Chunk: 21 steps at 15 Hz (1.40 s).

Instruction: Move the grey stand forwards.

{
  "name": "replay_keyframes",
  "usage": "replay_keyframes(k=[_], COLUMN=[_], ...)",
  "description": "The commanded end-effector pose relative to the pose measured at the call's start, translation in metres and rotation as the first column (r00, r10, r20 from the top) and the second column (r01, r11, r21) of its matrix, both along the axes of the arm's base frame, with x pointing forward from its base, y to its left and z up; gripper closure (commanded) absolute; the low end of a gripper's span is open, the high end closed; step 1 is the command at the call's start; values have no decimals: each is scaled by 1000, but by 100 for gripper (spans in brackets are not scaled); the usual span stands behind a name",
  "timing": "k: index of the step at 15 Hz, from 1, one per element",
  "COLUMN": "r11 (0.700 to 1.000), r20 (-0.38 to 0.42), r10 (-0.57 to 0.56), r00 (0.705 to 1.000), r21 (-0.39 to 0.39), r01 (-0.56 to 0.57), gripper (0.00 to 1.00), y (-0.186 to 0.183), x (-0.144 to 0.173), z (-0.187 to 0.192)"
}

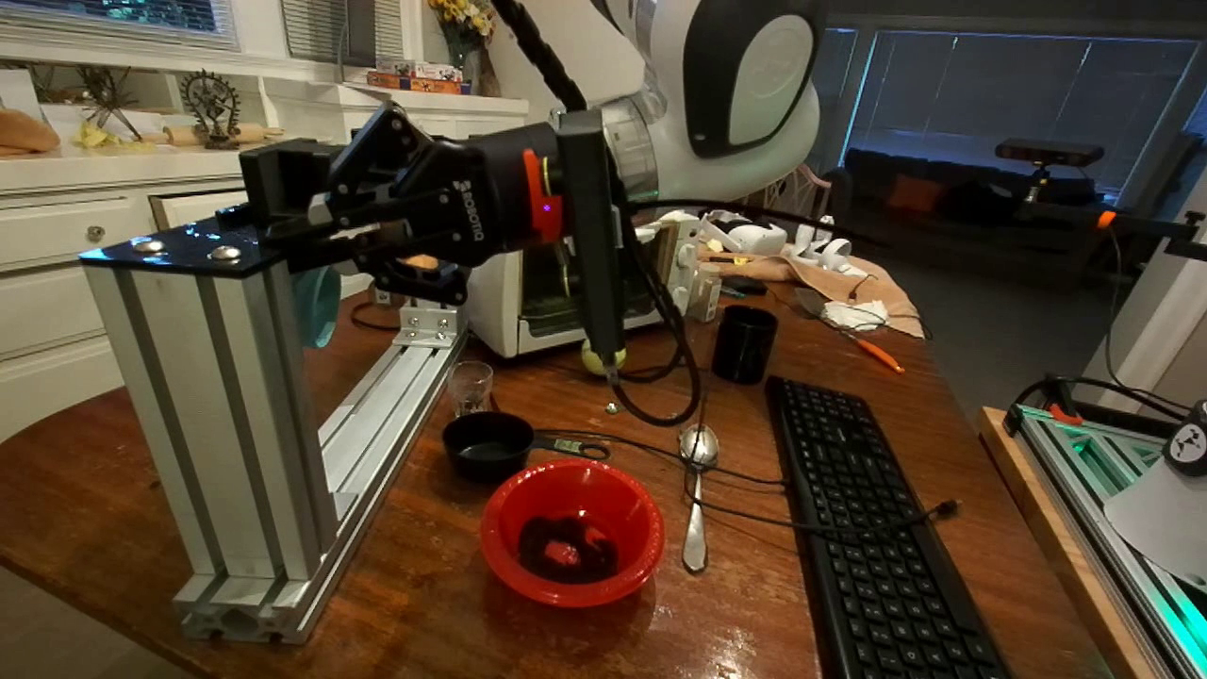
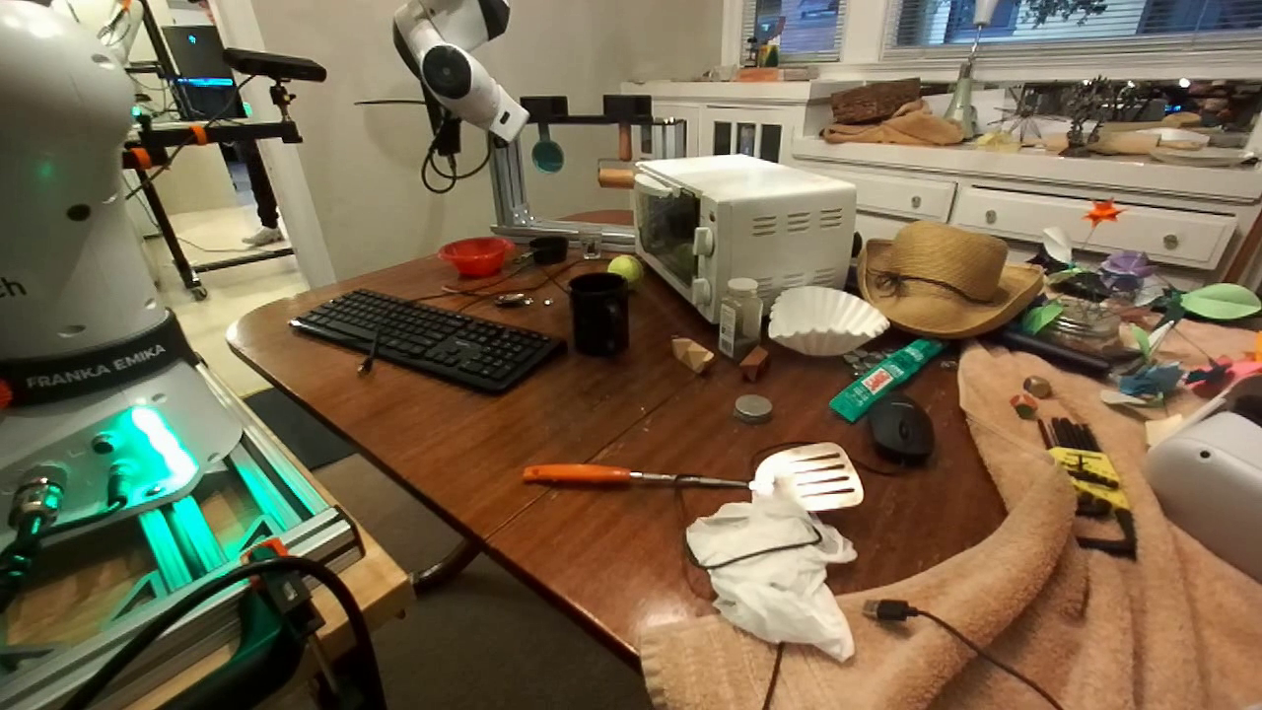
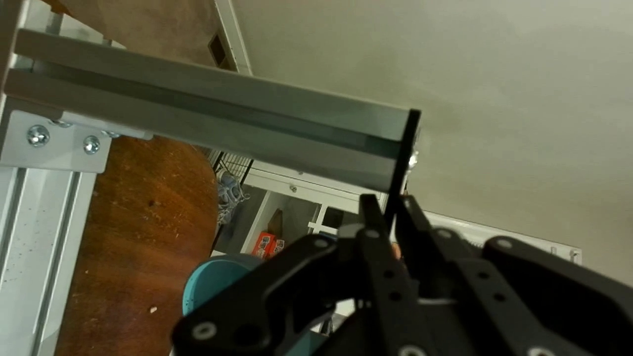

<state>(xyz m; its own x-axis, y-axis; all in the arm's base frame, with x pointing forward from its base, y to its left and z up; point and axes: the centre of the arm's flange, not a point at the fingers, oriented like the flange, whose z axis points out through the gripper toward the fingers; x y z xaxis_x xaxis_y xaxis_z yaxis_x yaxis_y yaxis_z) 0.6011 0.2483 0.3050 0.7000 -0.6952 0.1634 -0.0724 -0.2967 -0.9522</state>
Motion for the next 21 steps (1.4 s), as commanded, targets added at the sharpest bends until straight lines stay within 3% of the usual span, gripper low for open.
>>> replay_keyframes(k=[1,9,21], r11=[997,979,948], r20=[-29,-106,-102], r10=[75,191,306], r00=[997,976,947], r21=[-33,-47,-60], r01=[-76,-196,-312], gripper=[97,97,97], y=[-13,-33,-53], x=[-8,-7,1], z=[14,28,48])
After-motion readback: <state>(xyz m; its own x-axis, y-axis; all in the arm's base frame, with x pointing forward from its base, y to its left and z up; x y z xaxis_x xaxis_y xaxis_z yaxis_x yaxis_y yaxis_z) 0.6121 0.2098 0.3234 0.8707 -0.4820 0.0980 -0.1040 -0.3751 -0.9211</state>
